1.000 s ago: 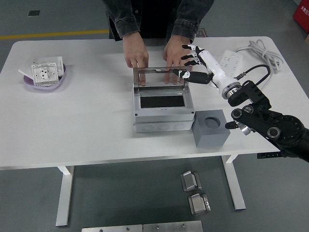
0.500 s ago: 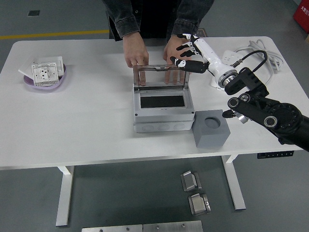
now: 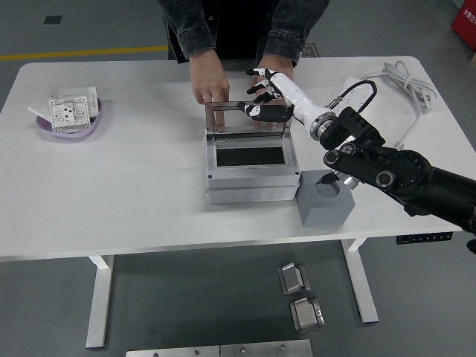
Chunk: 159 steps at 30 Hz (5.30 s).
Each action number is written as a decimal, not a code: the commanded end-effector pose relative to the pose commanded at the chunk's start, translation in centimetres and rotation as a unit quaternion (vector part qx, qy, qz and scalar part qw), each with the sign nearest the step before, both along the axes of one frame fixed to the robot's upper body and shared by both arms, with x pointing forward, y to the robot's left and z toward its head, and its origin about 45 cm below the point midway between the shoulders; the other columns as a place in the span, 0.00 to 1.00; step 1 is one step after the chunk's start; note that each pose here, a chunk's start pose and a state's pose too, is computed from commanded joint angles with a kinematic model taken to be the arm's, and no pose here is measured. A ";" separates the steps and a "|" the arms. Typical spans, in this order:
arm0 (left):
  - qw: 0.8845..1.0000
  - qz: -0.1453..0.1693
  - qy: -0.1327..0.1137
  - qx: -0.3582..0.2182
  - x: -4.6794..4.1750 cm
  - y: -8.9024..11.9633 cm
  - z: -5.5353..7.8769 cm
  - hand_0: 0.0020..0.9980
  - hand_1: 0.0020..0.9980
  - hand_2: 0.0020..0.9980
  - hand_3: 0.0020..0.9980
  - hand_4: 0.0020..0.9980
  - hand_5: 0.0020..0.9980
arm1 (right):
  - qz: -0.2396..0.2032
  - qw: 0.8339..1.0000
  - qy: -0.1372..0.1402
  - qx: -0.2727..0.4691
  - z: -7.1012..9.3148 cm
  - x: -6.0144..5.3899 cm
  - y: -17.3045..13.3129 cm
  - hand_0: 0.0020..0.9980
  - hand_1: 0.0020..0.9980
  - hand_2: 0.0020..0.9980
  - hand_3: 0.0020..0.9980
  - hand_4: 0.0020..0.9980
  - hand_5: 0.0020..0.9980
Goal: Pick up the cylinder from the cube,place it in the box,flap close box
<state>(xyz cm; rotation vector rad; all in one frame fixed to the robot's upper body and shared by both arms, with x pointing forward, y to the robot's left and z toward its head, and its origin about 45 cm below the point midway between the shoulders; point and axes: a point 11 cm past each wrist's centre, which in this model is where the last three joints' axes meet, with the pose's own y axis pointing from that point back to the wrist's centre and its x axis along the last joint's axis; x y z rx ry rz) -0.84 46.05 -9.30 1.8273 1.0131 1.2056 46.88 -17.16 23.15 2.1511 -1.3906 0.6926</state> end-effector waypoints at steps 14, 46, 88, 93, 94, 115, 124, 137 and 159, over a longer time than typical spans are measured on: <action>1.000 0.004 -0.002 -0.003 -0.19 -0.3 -0.1 0.69 0.68 0.58 0.65 0.50 0.35 | 0.048 0.999 -0.007 -0.020 -0.7 -2.8 1.5 0.70 0.62 0.70 0.88 0.70 0.29; 1.000 0.012 -0.005 -0.005 -0.68 -0.6 -0.3 0.69 0.68 0.58 0.65 0.50 0.35 | 0.067 0.997 0.036 -0.017 -3.1 -6.2 0.7 0.68 0.65 0.71 0.60 0.70 0.29; 0.999 0.037 -0.003 -0.001 -1.84 -0.2 -0.2 0.69 0.68 0.59 0.65 0.52 0.34 | -0.202 0.901 -0.219 0.316 10.1 -13.4 -22.6 0.54 0.60 0.64 0.60 0.71 0.31; 0.999 0.038 -0.012 -0.001 -1.09 -0.3 -0.2 0.69 0.68 0.59 0.65 0.53 0.35 | -0.216 0.891 -0.217 0.336 9.4 -13.4 -23.1 0.55 0.60 0.63 0.61 0.71 0.31; 0.999 0.038 -0.014 -0.001 -0.91 -0.2 -0.2 0.69 0.68 0.59 0.65 0.53 0.35 | -0.220 0.890 -0.217 0.336 9.4 -13.4 -23.2 0.55 0.60 0.63 0.61 0.71 0.31; 0.999 0.042 -0.020 -0.001 -0.28 -0.2 -0.1 0.69 0.68 0.59 0.66 0.58 0.36 | -0.237 0.890 -0.224 0.321 9.3 -14.1 -24.4 0.66 0.67 0.66 0.66 0.73 0.30; 0.999 0.041 -0.024 -0.001 0.20 -0.2 -0.1 0.69 0.68 0.59 0.67 0.59 0.36 | -0.233 0.891 -0.219 0.321 9.0 -14.0 -24.2 0.63 0.67 0.67 0.68 0.74 0.31; 0.999 0.043 -0.022 -0.003 0.03 -0.4 -0.2 0.69 0.68 0.59 0.67 0.60 0.36 | -0.234 0.895 -0.217 0.313 8.9 -14.0 -24.1 0.65 0.67 0.67 0.69 0.75 0.32; 0.999 0.046 -0.018 -0.002 -0.30 -0.3 -0.2 0.69 0.68 0.59 0.67 0.63 0.36 | -0.232 0.894 -0.222 0.313 9.0 -14.1 -24.1 0.66 0.67 0.68 0.72 0.77 0.34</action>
